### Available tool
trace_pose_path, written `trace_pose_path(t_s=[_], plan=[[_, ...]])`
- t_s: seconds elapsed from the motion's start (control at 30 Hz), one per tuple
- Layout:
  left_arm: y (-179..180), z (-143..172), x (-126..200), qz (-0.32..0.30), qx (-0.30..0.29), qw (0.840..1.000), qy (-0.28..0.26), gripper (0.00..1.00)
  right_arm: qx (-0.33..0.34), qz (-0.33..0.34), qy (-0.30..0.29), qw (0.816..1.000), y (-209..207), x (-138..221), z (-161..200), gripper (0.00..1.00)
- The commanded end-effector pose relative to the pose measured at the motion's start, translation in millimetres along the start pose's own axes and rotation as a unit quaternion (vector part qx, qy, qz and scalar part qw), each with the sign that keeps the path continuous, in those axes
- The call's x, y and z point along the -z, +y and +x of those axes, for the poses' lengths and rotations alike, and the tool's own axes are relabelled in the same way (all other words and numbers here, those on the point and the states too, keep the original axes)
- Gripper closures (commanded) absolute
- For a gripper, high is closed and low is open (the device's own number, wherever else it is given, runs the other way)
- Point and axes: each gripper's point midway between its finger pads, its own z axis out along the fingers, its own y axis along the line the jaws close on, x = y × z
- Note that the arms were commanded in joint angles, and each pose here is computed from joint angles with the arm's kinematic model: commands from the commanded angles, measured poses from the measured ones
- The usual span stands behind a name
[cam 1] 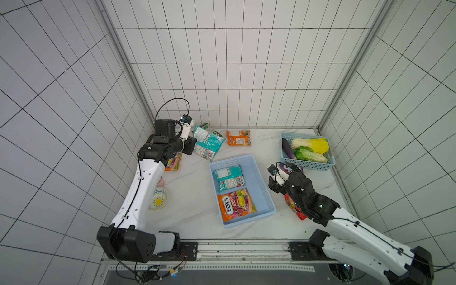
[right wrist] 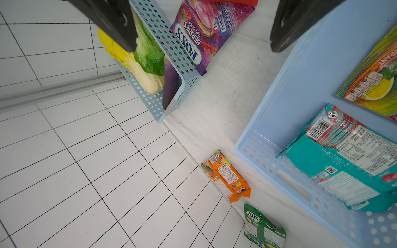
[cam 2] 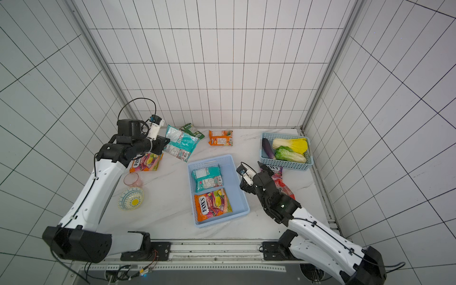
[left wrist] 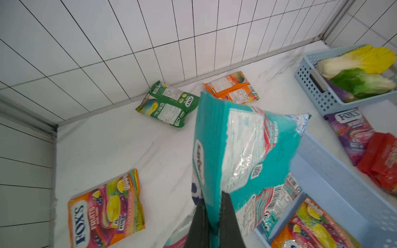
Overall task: Put the candies in the basket
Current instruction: Pick up the candy at the center of the board.
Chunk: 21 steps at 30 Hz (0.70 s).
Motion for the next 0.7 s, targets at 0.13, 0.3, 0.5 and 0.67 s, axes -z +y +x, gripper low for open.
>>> trace_pose_path(t_s=[0.13,0.3,0.5,0.67], plan=[[-36,-3,-13,0.119,0.157,0.980,-0.025,1.00,-0.027,-0.023,-0.014,0.999,10,-2,0,0.01],[-37,17,-24,0.176,0.276,0.944,-0.029,1.00,-0.082,-0.028,-0.025,0.996,9,-7,-1,0.01],[-38,46,-38,0.213,0.373,0.902,-0.046,1.00,-0.201,-0.060,-0.024,0.977,5,-11,-9,0.01],[-38,56,-41,0.230,0.405,0.881,-0.076,1.00,-0.310,-0.108,-0.031,0.944,3,-15,-36,0.01]])
